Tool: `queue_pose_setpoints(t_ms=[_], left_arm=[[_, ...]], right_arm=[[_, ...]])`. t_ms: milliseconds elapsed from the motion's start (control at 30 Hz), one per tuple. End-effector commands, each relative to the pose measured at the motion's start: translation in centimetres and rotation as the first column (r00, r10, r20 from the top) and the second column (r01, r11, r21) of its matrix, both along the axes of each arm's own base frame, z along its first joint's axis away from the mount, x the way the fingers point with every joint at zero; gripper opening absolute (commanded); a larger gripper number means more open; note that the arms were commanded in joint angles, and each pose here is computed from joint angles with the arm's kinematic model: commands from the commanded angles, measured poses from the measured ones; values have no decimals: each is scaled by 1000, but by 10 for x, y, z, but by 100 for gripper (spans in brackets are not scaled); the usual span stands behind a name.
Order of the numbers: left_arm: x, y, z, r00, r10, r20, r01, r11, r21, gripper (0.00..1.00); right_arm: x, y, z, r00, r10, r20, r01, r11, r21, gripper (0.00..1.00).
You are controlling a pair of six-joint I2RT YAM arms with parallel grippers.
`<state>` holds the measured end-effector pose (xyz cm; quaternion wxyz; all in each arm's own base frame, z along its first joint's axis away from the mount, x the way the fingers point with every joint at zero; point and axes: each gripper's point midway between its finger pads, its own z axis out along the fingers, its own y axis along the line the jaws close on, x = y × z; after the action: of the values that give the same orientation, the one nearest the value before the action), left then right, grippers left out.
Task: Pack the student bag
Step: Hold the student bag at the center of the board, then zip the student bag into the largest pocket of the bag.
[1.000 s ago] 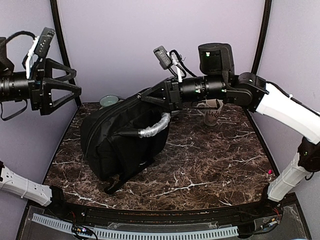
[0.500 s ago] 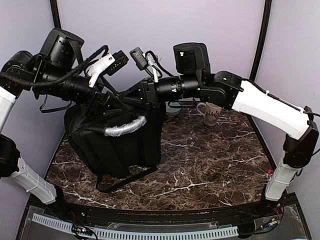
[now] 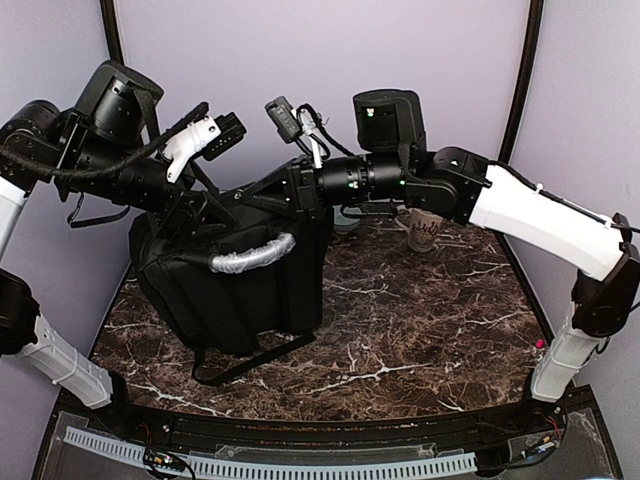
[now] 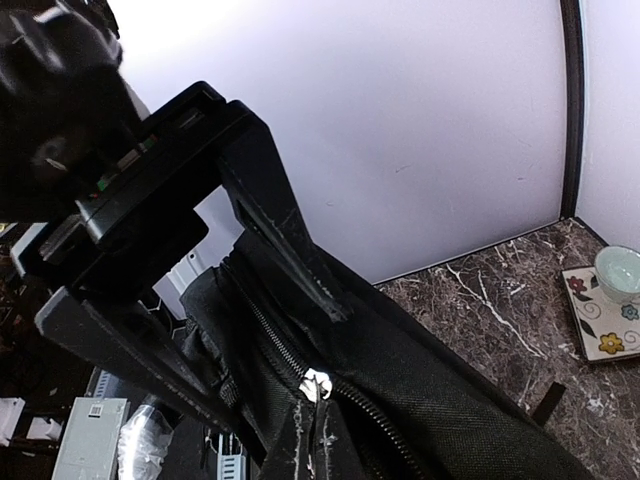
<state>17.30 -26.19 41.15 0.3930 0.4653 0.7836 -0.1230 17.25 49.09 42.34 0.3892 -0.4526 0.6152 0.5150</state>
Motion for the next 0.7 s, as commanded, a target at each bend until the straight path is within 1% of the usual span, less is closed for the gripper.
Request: queue_pose_setpoints(t_ms=[0, 33, 67, 100, 133, 167, 200, 233, 300, 367, 500, 533, 667], left_arm=[[-5, 37, -27, 997, 73, -34, -68, 989, 135, 61], [-3, 36, -28, 996, 81, -25, -77, 988, 132, 56], [-1, 35, -26, 996, 83, -15, -81, 989, 122, 48], [0, 33, -22, 996, 84, -3, -83, 991, 109, 38], [3, 32, -19, 996, 87, 13, -87, 991, 100, 24], [6, 32, -16, 995, 95, 27, -98, 991, 95, 13], [8, 33, -14, 994, 104, 39, -107, 990, 93, 4], [9, 34, -12, 993, 110, 48, -114, 989, 94, 0], [9, 37, -9, 991, 117, 61, -122, 989, 84, 0], [8, 42, -1, 989, 120, 86, -125, 991, 49, 0], [5, 54, 25, 976, 127, 177, -115, 991, -75, 0], [6, 55, 31, 971, 130, 198, -111, 988, -105, 0], [6, 43, 26, 973, 98, 209, -70, 988, -137, 0]], right_arm=[[4, -18, 38, 997, -38, 74, 30, 994, 105, 0], [5, -20, 38, 997, -39, 73, 31, 994, 106, 0], [6, -20, 38, 997, -41, 73, 33, 994, 105, 0], [6, -21, 37, 996, -43, 73, 35, 994, 102, 0], [7, -22, 38, 996, -45, 74, 37, 994, 103, 0], [8, -23, 38, 996, -51, 76, 43, 994, 104, 0], [9, -24, 37, 995, -58, 75, 50, 994, 101, 0], [11, -25, 35, 995, -69, 74, 61, 993, 98, 0], [16, -31, 35, 992, -104, 74, 97, 991, 96, 0], [28, -40, 30, 986, -156, 66, 150, 985, 84, 0], [57, -89, 27, 959, -279, 43, 274, 957, 96, 0], [65, -102, 9, 951, -307, 26, 305, 950, 75, 0], [78, -150, -19, 923, -384, -8, 384, 922, 57, 0]])
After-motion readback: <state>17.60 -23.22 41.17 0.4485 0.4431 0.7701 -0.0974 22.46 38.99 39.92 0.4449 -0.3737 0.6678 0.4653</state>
